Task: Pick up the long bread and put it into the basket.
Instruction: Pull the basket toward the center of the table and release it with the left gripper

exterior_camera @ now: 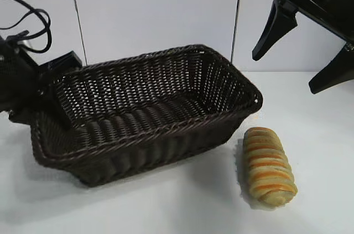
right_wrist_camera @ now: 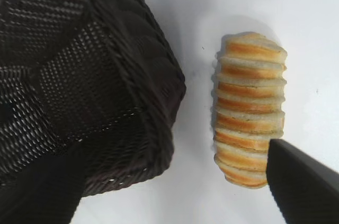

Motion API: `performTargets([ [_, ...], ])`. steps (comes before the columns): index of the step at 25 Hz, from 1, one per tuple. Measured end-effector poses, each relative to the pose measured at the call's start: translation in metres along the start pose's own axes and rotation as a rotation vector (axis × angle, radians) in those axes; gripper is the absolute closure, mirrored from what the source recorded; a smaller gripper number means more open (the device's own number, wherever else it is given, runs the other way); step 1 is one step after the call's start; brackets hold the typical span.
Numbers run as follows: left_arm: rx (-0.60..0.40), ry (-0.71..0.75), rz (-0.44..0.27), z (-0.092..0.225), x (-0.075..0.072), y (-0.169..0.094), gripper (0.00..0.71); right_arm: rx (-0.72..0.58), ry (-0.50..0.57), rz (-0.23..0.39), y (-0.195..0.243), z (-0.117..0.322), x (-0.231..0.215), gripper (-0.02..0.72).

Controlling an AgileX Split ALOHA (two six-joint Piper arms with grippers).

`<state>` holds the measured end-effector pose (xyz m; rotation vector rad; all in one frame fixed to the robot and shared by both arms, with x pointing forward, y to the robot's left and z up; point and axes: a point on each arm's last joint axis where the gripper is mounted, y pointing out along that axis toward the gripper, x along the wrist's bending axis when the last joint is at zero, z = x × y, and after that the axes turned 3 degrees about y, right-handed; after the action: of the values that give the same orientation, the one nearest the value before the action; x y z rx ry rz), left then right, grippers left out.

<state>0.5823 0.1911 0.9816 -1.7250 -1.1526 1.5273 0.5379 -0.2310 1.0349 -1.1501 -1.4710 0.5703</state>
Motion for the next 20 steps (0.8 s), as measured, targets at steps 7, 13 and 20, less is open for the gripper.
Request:
performTargets([
  [7,0.011,0.146,-0.046,-0.028,-0.015,-0.018,0.609,0.006,0.002,-0.002,0.0,0.001,0.0,0.042],
  [13,0.132,0.216,-0.117,-0.035,-0.013,0.011,0.61,0.004,0.002,-0.002,0.0,0.0,0.0,0.042],
  [20,0.218,0.228,-0.15,-0.031,-0.005,0.048,0.61,0.004,0.002,-0.002,0.0,0.0,0.0,0.042],
])
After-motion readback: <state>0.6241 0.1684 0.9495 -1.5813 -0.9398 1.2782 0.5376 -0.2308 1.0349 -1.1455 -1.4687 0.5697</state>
